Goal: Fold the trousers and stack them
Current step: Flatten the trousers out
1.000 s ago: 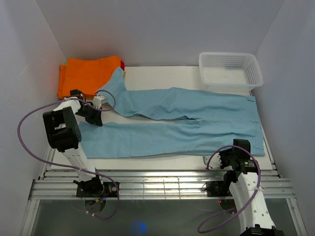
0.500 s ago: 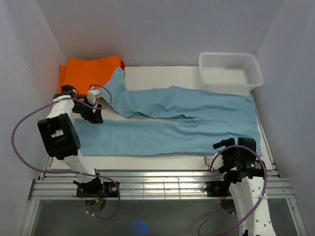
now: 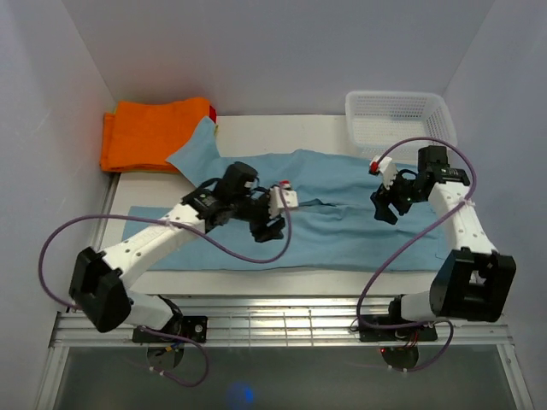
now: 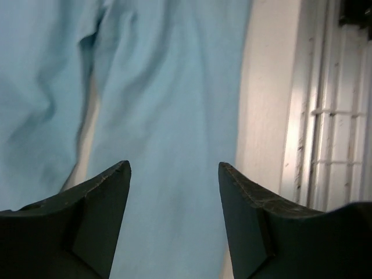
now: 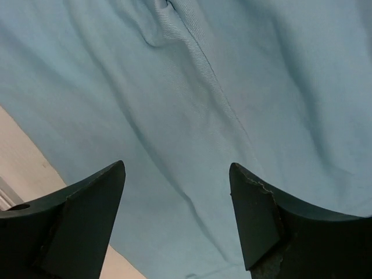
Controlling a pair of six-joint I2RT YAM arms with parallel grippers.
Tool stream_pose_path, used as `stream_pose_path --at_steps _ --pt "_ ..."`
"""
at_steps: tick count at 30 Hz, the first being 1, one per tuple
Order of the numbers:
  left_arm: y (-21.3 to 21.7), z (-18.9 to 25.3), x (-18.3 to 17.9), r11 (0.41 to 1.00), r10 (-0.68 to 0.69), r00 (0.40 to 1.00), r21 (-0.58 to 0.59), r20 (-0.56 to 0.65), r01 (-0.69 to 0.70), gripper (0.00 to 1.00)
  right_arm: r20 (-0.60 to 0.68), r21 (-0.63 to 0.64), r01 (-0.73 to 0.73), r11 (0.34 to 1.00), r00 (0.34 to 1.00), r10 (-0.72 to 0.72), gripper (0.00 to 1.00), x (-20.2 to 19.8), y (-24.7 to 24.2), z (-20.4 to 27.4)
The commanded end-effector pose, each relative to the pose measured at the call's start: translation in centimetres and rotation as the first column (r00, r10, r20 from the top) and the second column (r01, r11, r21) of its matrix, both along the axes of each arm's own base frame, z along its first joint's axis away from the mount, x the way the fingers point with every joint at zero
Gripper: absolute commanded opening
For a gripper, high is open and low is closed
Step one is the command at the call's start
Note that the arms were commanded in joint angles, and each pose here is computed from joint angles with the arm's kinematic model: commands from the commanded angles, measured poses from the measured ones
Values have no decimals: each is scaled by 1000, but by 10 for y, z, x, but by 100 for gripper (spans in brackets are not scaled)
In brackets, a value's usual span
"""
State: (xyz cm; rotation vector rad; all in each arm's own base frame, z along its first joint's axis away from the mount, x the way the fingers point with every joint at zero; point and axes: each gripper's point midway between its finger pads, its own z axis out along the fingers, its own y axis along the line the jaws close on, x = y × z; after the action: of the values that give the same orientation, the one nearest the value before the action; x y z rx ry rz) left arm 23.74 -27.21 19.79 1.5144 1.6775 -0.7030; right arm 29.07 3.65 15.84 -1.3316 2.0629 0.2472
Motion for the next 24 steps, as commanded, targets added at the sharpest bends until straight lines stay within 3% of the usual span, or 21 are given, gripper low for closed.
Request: stream_pose_path --at_steps 1,6,14,18,20,21,24 --pt "-56 -26 7 997 67 998 35 -14 -67 68 -237 194 240 951 952 -191 77 11 15 -5" --pt "-135 -58 -38 994 -78 997 74 -7 79 62 -369 201 371 906 886 -281 76 40 9 -43" --pt "-184 -115 -60 979 -137 990 153 21 132 55 -471 153 468 870 809 -352 73 39 1 -89" --pt "-188 -133 -64 975 -149 988 168 28 143 41 -495 132 495 859 784 -376 72 35 -6 -100" --pt "-188 -143 -68 972 -155 988 184 20 149 24 -503 119 508 853 772 -390 71 37 -10 -105" --pt "-188 -145 -70 971 -156 987 185 21 150 10 -509 115 516 849 765 -395 70 36 -11 -106" --pt "-192 -149 -88 964 -189 982 197 22 181 0 -525 107 536 838 746 -410 70 39 -15 -111"
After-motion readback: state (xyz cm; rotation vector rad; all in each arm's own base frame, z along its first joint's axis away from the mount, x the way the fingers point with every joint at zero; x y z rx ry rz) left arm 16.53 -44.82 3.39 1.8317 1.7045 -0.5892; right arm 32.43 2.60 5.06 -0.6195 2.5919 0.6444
